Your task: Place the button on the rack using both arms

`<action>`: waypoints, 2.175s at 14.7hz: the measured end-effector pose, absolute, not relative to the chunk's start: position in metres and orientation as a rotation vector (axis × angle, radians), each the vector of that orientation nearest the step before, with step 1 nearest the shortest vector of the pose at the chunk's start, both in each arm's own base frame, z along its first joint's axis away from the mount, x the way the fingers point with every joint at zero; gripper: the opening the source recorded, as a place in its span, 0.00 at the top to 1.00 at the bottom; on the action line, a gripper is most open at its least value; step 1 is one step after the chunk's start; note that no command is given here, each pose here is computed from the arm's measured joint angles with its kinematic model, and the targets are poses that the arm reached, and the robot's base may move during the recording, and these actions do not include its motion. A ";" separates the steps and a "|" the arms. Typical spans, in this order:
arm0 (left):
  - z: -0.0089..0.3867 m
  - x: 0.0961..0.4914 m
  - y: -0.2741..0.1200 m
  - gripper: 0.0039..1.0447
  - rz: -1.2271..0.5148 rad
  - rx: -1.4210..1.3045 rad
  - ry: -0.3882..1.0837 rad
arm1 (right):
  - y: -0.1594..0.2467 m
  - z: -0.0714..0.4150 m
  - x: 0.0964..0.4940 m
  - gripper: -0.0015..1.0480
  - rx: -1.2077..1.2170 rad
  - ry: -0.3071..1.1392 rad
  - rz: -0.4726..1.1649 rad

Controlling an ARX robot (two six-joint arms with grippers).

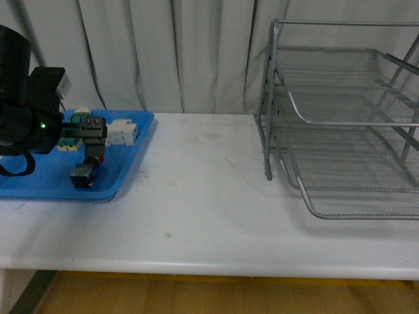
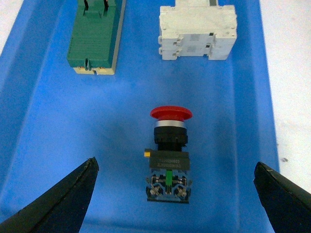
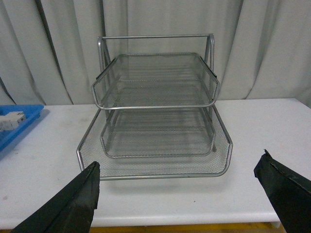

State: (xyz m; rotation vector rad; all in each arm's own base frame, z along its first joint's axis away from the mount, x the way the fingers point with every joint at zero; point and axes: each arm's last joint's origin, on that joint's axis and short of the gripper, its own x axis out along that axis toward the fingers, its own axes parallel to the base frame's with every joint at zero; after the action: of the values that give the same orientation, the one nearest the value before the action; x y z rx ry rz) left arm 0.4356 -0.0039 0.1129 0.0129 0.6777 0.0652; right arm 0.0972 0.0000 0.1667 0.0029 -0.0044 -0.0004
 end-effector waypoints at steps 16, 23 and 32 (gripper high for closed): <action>0.058 0.474 0.004 0.31 0.035 0.052 0.879 | 0.000 0.167 0.097 0.06 0.003 -0.004 0.000; 0.077 0.461 0.001 0.66 0.014 0.066 0.809 | 0.000 0.167 0.097 0.06 0.002 -0.004 0.000; 0.167 0.257 -0.012 0.66 -0.038 0.021 0.538 | 0.000 0.167 0.097 0.06 0.002 -0.004 0.000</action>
State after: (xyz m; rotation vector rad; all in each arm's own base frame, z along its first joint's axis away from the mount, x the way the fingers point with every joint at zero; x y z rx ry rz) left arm 0.2569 -0.0123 0.1665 0.0212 0.5378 -0.0382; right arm 0.0972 0.0000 0.1667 0.0025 -0.0040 -0.0004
